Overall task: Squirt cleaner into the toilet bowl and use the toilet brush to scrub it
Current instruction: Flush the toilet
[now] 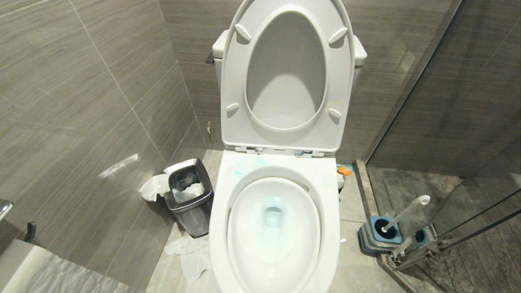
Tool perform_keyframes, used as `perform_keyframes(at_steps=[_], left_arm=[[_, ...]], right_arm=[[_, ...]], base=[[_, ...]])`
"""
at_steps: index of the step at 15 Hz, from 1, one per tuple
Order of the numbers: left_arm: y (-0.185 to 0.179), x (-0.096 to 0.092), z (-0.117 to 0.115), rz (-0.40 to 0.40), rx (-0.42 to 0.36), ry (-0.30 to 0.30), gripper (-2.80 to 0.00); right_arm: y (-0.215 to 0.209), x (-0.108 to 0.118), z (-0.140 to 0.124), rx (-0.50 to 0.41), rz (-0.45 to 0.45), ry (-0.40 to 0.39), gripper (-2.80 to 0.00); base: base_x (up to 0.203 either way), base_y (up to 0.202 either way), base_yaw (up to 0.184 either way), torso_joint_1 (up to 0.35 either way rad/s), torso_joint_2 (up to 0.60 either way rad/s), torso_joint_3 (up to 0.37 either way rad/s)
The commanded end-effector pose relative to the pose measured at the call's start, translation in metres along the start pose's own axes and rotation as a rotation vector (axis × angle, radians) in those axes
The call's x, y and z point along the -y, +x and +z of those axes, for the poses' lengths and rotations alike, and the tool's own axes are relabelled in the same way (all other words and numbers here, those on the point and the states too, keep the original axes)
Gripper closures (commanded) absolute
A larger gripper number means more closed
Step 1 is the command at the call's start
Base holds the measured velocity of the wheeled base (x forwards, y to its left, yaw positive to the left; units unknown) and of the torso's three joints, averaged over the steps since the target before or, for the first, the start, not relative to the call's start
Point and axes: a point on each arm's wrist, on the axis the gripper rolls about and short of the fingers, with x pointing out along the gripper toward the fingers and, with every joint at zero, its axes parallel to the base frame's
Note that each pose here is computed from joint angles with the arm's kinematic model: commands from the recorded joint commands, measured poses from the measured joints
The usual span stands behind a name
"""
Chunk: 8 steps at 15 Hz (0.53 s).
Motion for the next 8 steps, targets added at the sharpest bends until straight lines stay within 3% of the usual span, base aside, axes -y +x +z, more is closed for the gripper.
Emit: perform_keyframes(at_steps=[1,5,8], left_arm=[[-0.001,0.0,0.035,-0.02,0.024,0.006,0.0],[0.033,-0.006,0.107,-0.043,-0.018,0.004,0.0],[0.084,-0.012,0.158,-0.05,-0.055,0.01,0.0]], right_arm=[[0.0,0.0,0.0,-0.002,0.001,0.0,0.0],[0.0,0.0,0.0,-0.002,0.002,0.0,0.0],[0.0,0.0,0.0,-0.002,0.002,0.0,0.0]], base=[[0.0,0.0,0.0,0.0,0.0,0.0],[0.0,0.0,0.0,0.0,0.0,0.0],[0.0,0.0,0.0,0.0,0.0,0.0]])
